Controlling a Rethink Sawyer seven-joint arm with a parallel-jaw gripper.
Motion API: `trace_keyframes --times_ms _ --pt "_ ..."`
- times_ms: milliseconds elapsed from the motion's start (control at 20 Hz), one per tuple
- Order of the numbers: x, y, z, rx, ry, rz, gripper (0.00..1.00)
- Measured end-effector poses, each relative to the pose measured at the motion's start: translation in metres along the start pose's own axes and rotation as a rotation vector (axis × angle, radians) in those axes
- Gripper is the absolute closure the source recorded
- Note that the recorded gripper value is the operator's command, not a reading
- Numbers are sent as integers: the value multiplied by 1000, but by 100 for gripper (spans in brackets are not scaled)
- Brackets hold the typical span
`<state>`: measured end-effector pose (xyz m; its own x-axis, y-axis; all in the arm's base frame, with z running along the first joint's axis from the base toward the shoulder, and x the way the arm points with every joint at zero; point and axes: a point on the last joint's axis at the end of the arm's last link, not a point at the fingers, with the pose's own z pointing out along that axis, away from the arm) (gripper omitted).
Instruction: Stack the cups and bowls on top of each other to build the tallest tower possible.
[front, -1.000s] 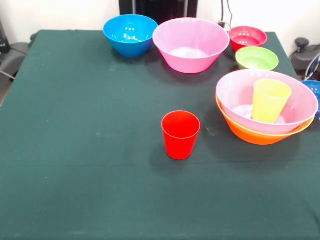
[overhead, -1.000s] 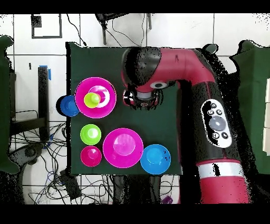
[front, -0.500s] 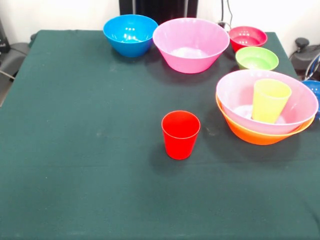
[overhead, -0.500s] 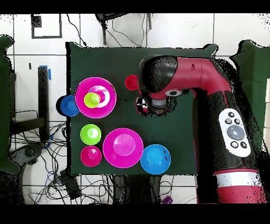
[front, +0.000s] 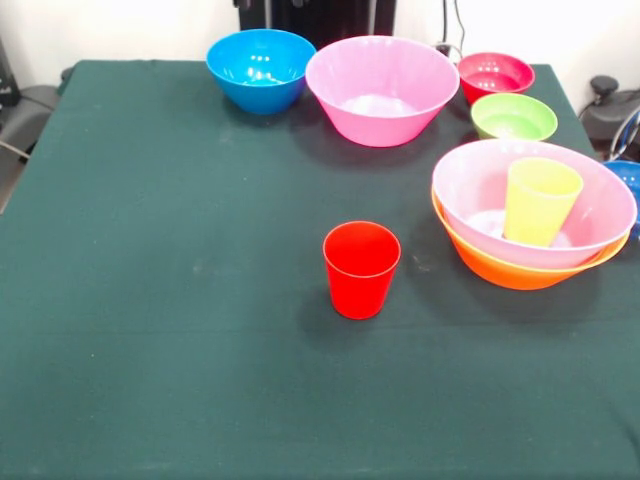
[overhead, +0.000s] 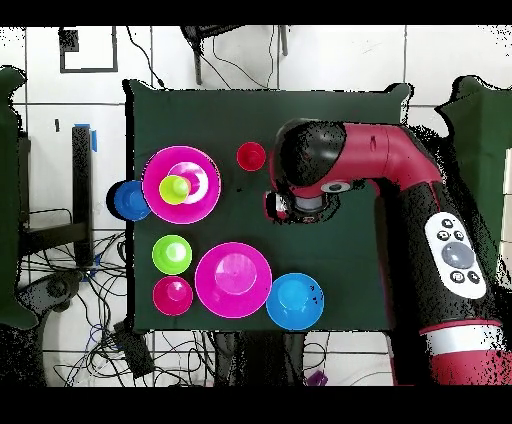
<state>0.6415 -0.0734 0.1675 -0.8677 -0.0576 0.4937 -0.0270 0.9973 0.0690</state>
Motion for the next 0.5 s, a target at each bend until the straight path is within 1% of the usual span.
trace_keyframes --times_ms 150,250,500 --pt "0 -6 11 11 -6 -11 0" --pt "0 -11 21 15 -3 -24 0" --pt "2 -18 47 16 29 -68 0"
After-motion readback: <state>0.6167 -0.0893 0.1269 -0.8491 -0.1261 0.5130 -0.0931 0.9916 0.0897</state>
